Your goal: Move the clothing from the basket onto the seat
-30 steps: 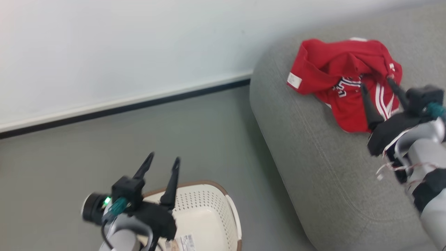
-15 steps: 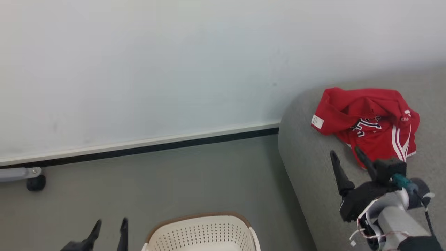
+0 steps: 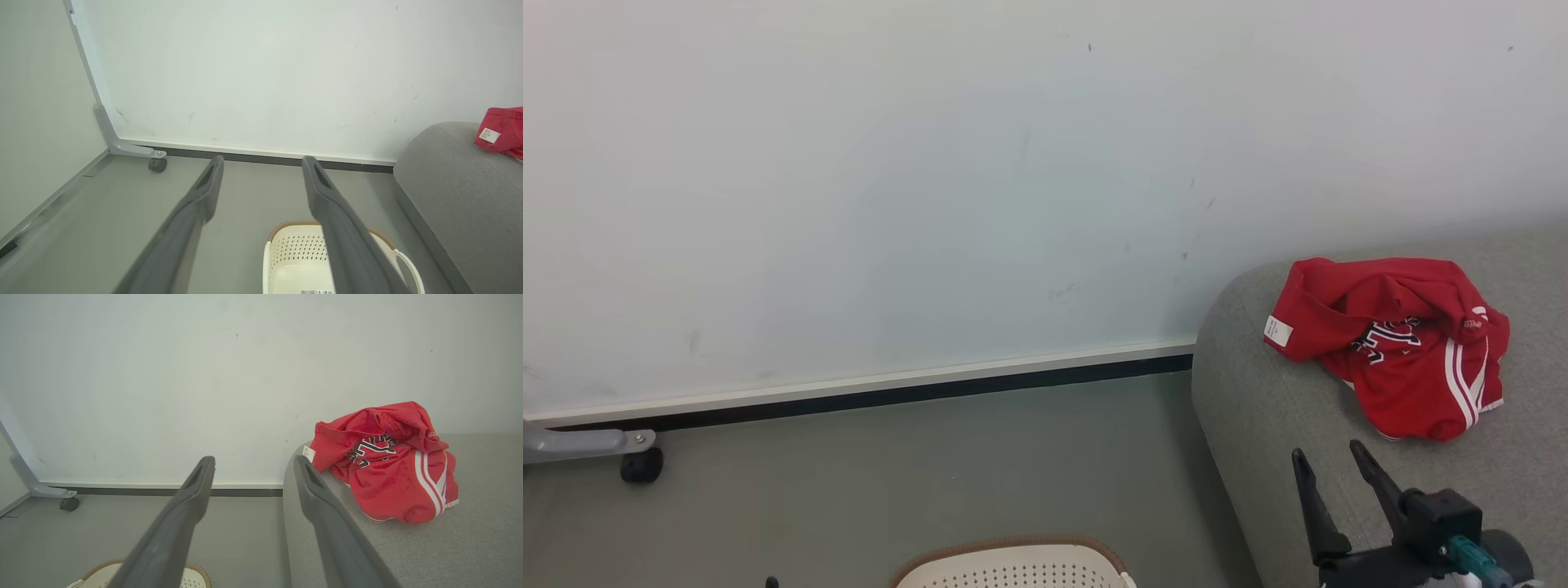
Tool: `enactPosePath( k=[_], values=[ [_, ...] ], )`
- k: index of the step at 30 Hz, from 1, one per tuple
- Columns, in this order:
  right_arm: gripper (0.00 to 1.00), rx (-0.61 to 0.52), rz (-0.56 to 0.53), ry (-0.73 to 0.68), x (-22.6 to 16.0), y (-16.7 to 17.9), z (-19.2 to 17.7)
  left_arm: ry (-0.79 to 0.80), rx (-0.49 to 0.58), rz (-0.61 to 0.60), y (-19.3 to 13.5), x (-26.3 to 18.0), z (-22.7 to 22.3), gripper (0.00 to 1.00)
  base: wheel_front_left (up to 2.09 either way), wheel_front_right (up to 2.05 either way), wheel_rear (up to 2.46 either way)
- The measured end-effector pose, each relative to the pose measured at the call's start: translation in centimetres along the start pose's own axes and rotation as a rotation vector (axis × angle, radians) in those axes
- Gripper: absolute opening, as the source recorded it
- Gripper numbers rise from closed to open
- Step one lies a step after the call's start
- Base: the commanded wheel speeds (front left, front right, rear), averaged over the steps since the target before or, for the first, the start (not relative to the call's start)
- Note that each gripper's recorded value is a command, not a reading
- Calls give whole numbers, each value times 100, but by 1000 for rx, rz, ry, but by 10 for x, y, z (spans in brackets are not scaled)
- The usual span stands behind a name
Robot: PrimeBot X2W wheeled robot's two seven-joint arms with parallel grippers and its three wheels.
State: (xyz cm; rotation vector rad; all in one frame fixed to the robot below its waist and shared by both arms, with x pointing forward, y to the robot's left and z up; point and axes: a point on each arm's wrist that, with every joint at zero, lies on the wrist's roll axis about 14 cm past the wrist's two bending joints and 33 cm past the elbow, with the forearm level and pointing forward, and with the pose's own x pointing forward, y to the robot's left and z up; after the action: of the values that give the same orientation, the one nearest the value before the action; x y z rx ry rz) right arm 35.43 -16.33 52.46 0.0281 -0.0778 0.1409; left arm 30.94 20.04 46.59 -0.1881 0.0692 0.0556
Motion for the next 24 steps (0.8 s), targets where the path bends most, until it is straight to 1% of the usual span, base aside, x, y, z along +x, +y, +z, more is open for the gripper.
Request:
enactPosePath(
  k=[6,10,17,24],
  values=[
    [100,43,-5,-12,-20,8,-2,-27,5,24,4,-8,5,100,0,0,0],
    [100,48,-11,-24,-27,9,0,-49,7,27,3,-9,11,100,0,0,0],
    [100,39,-21,-60,-31,9,10,-72,15,17,0,-6,19,100,0,0,0],
    [100,53,-33,-78,-30,9,15,-95,24,-17,-15,3,26,100,0,0,0]
  ],
)
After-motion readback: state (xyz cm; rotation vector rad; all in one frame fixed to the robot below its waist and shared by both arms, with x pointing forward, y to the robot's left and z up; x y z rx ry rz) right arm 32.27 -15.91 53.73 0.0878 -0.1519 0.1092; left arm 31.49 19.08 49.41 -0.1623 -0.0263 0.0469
